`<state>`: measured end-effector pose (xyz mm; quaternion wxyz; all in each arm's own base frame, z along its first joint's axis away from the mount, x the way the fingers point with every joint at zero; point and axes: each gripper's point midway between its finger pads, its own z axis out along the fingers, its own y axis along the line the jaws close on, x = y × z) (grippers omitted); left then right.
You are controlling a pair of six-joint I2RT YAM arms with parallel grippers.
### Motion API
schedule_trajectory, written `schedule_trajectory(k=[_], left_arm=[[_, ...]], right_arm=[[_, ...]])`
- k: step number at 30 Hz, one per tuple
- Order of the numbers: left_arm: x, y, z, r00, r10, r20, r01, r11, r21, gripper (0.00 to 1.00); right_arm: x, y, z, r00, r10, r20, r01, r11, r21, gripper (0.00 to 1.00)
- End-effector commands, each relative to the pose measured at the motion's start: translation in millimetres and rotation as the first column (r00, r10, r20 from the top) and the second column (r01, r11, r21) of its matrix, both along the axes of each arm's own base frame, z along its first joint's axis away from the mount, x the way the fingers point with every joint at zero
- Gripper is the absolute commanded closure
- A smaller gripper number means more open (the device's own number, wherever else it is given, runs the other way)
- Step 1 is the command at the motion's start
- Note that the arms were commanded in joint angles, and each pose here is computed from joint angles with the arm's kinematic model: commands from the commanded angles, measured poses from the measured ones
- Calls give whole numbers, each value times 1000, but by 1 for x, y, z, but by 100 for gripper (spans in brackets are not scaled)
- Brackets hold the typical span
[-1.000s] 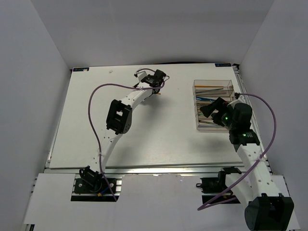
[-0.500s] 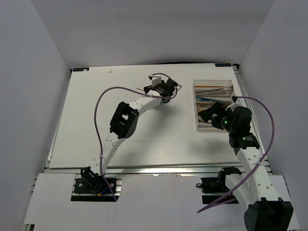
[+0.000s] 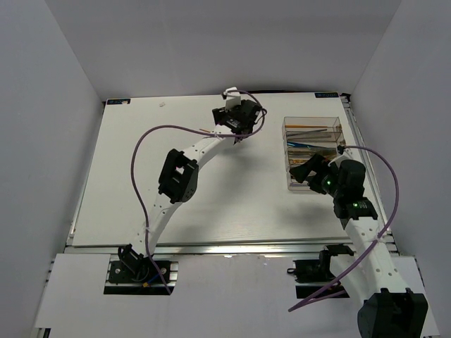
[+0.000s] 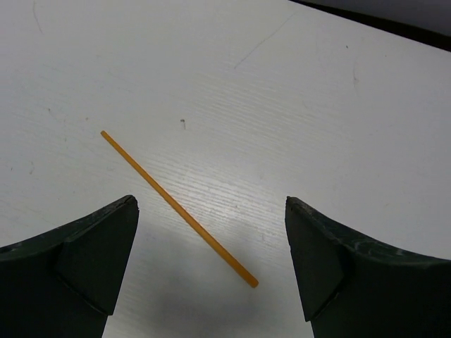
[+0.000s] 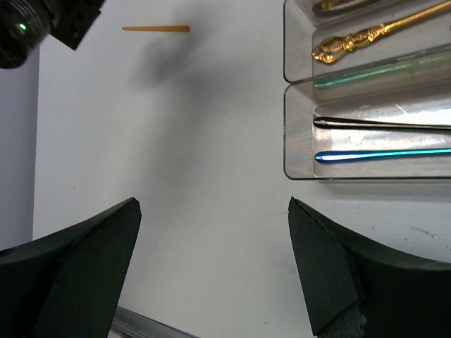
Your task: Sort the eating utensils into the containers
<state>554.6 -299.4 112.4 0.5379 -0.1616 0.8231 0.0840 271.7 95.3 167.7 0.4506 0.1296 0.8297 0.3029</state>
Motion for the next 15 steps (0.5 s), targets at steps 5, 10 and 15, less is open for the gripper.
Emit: schedule_trajectory(k=[5,10,15], left_arm=[[15,1,-12,1000,-23,-18,22,999,-25,6],[13,0,-39,996,-51,-75,53,998,18,7],[7,4,-59,990,-58,-126,65,996,54,7]], right_arm=[[-3,1,-7,1000,-3,9,2,1000,16,10],[-6,-2,-3,999,-16,31,16,1000,0,11],[-6,-3,-2,999,-18,35,18,1000,-3,11]])
